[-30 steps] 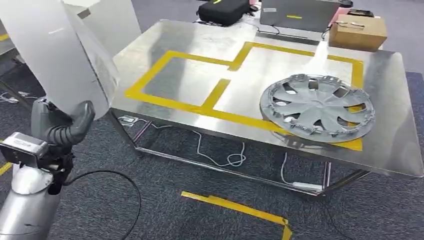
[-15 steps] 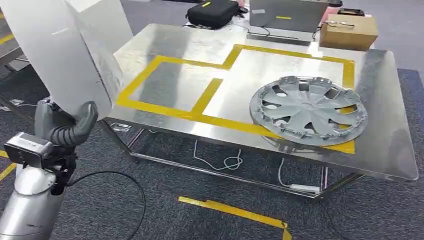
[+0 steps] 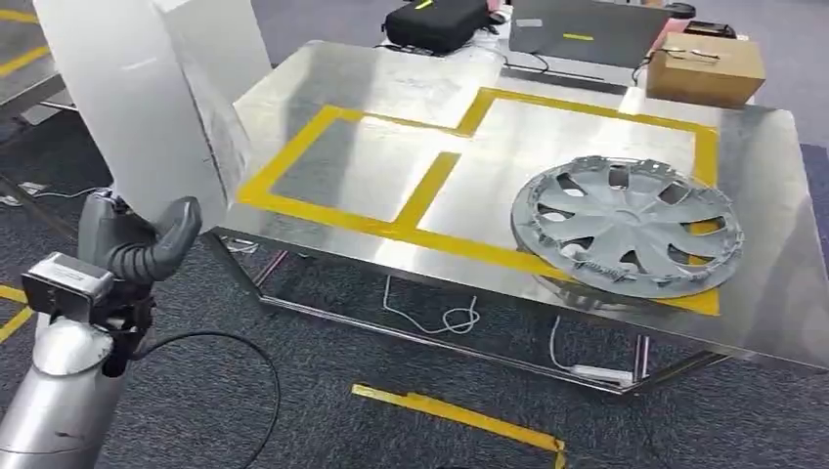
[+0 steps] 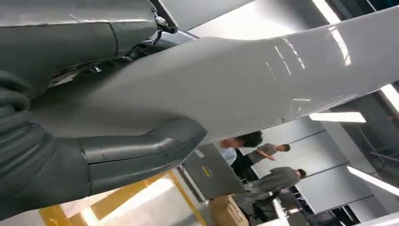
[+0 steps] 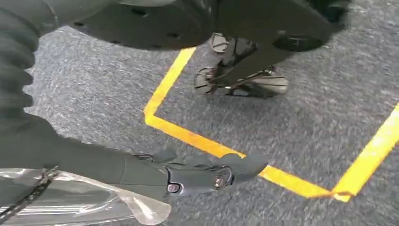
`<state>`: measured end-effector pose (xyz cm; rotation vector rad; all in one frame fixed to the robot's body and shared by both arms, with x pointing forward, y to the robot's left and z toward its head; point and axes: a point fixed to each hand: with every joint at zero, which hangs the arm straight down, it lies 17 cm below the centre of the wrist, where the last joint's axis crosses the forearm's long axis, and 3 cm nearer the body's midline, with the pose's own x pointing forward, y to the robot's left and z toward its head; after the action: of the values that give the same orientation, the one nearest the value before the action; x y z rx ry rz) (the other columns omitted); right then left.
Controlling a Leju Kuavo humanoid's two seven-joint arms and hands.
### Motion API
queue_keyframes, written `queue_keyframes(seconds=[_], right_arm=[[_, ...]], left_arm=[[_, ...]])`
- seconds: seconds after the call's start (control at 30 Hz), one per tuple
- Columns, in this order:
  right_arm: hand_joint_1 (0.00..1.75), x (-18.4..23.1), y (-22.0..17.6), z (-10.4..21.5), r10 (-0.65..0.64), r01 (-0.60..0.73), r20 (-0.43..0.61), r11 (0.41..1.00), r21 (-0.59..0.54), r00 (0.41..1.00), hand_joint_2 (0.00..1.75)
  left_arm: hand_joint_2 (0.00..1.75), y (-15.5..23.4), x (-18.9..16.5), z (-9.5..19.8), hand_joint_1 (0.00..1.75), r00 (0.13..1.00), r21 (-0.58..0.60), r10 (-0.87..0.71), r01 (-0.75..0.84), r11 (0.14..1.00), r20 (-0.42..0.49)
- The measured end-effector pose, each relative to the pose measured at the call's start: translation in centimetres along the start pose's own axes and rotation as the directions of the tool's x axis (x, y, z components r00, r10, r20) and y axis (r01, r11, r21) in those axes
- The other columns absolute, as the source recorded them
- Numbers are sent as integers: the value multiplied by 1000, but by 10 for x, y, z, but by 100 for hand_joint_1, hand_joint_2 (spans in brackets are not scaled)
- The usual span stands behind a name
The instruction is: Take the parts from the cabinet and place them on the table.
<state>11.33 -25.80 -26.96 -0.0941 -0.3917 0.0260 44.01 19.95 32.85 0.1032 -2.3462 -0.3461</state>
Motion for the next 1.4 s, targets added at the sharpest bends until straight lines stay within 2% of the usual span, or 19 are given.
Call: queue_keyframes(seconds=[0.73, 0.97, 1.3, 1.4], right_arm=[[0, 2, 1, 0, -2, 2, 3, 1000, 1, 1000, 175], [0, 1, 2, 0, 4, -4, 3, 1000, 6, 1000, 175], [0, 4, 2, 0, 13, -13, 6, 1000, 12, 1000, 175], [0, 5, 3, -1, 15, -15, 8, 1000, 16, 1000, 175]], left_arm=[[175, -21, -8, -4, 175, 1000, -65, -5, 3, 998, -22], [175, -44, -15, -16, 175, 999, -142, -18, 13, 990, -39], [175, -75, -21, -50, 175, 996, -242, -79, 68, 968, -36], [175, -86, -33, -51, 175, 992, -279, -108, 85, 957, -66]])
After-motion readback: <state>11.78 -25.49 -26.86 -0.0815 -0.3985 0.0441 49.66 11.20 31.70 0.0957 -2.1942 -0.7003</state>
